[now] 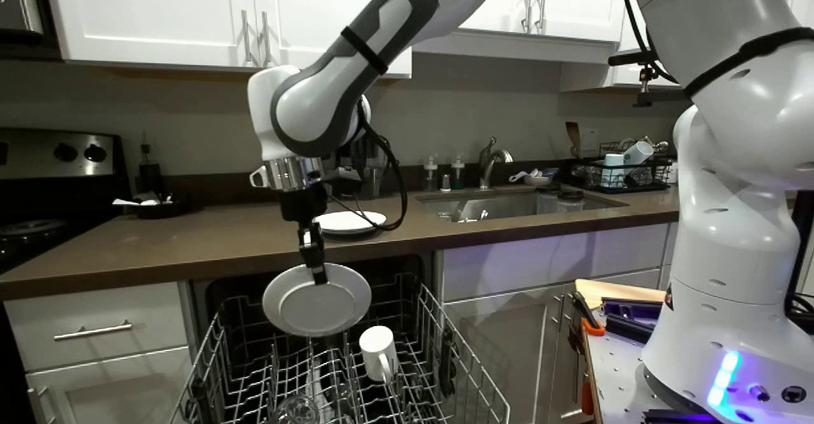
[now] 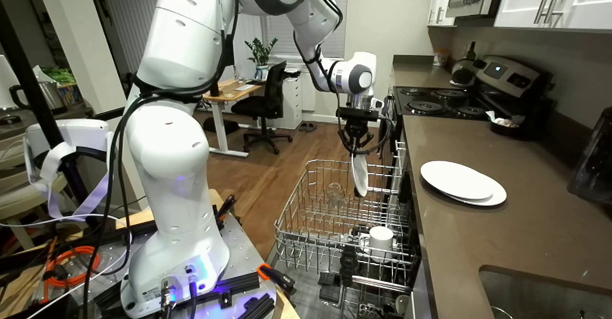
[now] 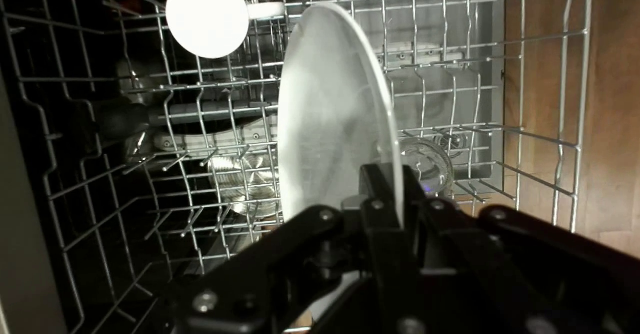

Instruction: Remove the white plate from the dishwasher and place it on top of the white plates on the counter

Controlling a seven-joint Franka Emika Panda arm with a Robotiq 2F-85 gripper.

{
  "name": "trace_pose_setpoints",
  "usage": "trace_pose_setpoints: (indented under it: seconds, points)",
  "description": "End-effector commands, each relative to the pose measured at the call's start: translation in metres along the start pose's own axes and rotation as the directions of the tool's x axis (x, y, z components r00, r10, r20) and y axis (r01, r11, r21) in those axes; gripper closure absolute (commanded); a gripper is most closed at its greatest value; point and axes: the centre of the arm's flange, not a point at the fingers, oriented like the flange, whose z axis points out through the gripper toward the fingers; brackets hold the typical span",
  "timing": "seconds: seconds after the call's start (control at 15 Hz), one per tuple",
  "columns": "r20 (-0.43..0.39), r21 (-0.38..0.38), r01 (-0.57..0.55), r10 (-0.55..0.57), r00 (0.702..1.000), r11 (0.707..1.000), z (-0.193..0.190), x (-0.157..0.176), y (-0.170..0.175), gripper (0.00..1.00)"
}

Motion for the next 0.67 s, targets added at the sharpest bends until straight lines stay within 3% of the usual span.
trace_pose_setpoints:
  seconds: [0.0, 0.33, 0.6]
  points:
    - [0.011, -0.121, -0.046, 0.048, 0.999, 0.992, -0.036, -0.021, -0.025, 0.93]
    - [0.017, -0.265, -0.079, 0.087, 0.996, 0.961, -0.062, -0.025, -0.047, 0.93]
    - [0.037, -0.391, -0.112, 0.138, 0.99, 0.913, -0.074, -0.03, -0.056, 0.93]
